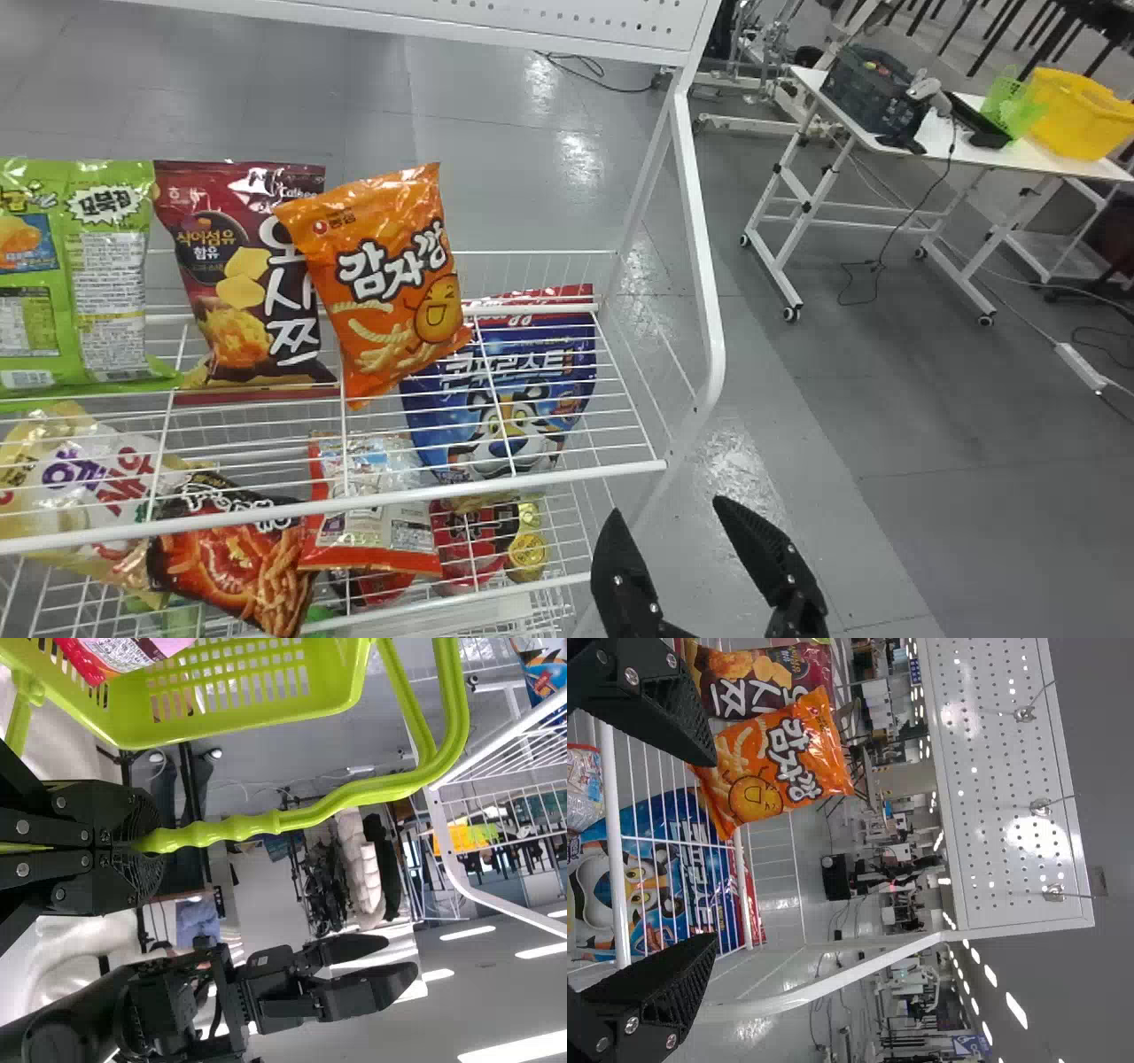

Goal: Hold basket handle with left hand then pick Jagalchi snack with right hand and place into basket

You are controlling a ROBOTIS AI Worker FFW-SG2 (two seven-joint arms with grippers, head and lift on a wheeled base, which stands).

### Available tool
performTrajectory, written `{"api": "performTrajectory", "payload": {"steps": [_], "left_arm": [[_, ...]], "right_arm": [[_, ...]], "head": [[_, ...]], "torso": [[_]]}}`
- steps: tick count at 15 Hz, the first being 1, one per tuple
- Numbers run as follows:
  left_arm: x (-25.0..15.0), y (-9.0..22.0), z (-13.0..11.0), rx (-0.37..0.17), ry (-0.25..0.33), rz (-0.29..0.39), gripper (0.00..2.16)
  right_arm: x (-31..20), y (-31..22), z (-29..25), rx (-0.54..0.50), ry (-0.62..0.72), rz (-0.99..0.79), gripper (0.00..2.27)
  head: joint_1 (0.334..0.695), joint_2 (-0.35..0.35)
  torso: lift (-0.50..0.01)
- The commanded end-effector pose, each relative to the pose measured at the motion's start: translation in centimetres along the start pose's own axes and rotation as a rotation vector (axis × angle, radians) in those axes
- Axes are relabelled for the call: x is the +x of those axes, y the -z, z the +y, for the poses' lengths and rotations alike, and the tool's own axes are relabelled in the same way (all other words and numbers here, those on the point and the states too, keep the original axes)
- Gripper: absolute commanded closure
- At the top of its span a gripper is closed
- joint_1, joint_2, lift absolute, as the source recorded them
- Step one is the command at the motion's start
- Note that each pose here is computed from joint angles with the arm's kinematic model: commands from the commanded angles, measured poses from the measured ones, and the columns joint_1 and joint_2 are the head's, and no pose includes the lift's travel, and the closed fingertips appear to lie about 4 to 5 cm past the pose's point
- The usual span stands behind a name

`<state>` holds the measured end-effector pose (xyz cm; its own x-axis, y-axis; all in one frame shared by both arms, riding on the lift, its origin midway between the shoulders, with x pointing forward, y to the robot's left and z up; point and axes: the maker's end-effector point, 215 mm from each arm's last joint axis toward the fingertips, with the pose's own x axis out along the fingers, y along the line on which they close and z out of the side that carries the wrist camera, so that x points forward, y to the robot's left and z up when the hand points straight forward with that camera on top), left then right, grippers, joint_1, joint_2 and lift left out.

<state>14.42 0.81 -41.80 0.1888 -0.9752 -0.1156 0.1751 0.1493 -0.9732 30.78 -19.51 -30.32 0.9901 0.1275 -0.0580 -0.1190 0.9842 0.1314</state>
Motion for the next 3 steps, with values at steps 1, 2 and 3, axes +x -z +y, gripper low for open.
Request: {"api": "performTrajectory", "payload": {"steps": [1, 2, 3], "left_arm": [[-0.13, 0.01, 0.07, 0.001, -0.005, -0.001, 1.21], [-0.05, 0.00, 0.14, 0.003, -0.010, -0.001, 1.21], [-0.08, 0.00, 0.15, 0.004, -0.013, 0.000, 1.22]], "right_arm": [[-0.01, 0.03, 0.02, 0.000, 0.000, 0.001, 0.12], [-0.01, 0.03, 0.02, 0.000, 0.000, 0.001, 0.12], [-0.05, 0.08, 0.02, 0.001, 0.000, 0.002, 0.12]], "head": [[0.695, -0.350], [0.695, -0.350], [0.695, -0.350]], "torso": [[-0.010], [-0.010], [-0.010]]}}
